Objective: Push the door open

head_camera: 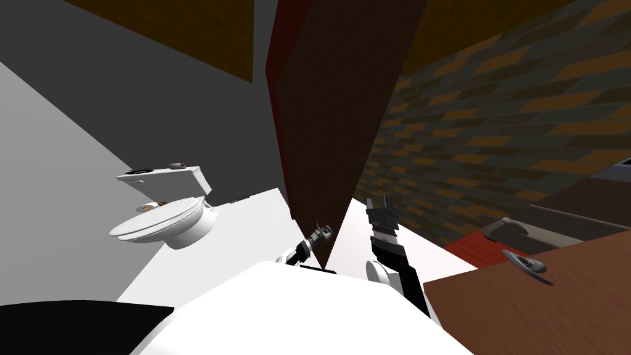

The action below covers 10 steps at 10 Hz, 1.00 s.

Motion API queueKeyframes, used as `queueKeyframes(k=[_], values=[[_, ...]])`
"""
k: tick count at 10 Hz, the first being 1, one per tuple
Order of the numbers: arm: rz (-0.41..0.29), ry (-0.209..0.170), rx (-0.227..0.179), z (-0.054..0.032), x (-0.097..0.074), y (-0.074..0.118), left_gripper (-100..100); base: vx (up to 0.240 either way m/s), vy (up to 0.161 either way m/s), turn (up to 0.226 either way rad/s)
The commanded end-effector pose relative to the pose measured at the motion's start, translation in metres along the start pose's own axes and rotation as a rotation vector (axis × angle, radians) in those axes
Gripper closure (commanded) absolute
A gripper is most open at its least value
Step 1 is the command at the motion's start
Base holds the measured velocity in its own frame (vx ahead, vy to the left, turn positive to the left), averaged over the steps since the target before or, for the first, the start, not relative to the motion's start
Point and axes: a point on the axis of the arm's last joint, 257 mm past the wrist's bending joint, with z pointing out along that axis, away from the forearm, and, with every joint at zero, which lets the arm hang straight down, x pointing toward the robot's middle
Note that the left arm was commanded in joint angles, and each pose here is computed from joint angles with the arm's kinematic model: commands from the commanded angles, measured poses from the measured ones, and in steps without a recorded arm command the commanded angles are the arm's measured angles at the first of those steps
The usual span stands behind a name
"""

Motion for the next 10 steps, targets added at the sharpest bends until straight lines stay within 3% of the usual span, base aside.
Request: queueKeyframes(k=[1,10], values=[[0.005,-0.016,-0.004,-0.0026,-0.008,0.001,100,0.055,-0.112,0.022],[0.028,-0.147,-0.017,-0.0200,-0.069,0.005,100,0.108,-0.174,0.042]])
